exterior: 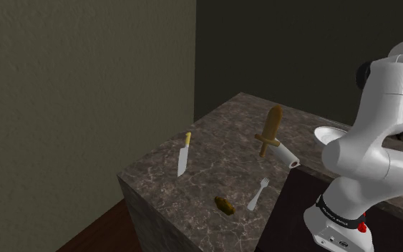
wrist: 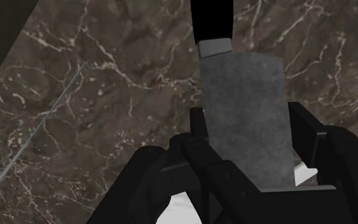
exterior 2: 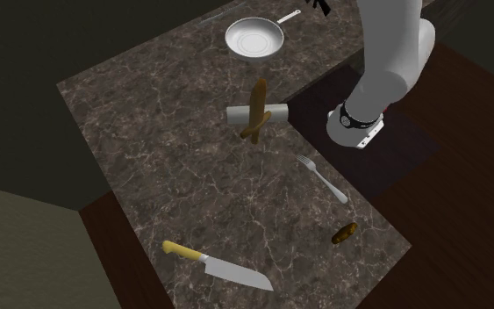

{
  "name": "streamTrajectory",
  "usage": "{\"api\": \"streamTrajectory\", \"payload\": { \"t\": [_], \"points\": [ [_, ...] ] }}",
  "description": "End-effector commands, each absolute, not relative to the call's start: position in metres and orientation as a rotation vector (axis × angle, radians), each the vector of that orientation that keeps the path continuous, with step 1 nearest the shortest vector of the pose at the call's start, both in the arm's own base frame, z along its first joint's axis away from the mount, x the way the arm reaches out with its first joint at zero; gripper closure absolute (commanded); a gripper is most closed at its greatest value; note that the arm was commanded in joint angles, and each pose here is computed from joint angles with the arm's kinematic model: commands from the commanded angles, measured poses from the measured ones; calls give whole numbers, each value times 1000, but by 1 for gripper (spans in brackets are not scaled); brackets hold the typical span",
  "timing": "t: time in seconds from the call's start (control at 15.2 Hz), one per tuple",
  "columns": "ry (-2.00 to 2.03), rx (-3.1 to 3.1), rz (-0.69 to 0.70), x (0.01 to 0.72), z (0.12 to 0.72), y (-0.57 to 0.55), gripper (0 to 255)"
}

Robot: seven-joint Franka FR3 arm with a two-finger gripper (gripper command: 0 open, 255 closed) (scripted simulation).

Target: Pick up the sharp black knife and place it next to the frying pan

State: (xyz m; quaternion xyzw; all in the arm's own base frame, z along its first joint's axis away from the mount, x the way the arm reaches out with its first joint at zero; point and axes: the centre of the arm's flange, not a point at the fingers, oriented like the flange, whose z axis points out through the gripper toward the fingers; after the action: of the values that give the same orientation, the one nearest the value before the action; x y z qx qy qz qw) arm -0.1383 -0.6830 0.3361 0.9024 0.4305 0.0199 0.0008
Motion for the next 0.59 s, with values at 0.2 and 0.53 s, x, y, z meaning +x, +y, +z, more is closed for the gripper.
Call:
{"api": "streamTrajectory", "payload": {
  "t": [0.2,0.53],
  "points": [
    [1355,2832,64,-193,337,-722,255],
    [1355,2832,64,-200,316,-727,255]
  ]
}}
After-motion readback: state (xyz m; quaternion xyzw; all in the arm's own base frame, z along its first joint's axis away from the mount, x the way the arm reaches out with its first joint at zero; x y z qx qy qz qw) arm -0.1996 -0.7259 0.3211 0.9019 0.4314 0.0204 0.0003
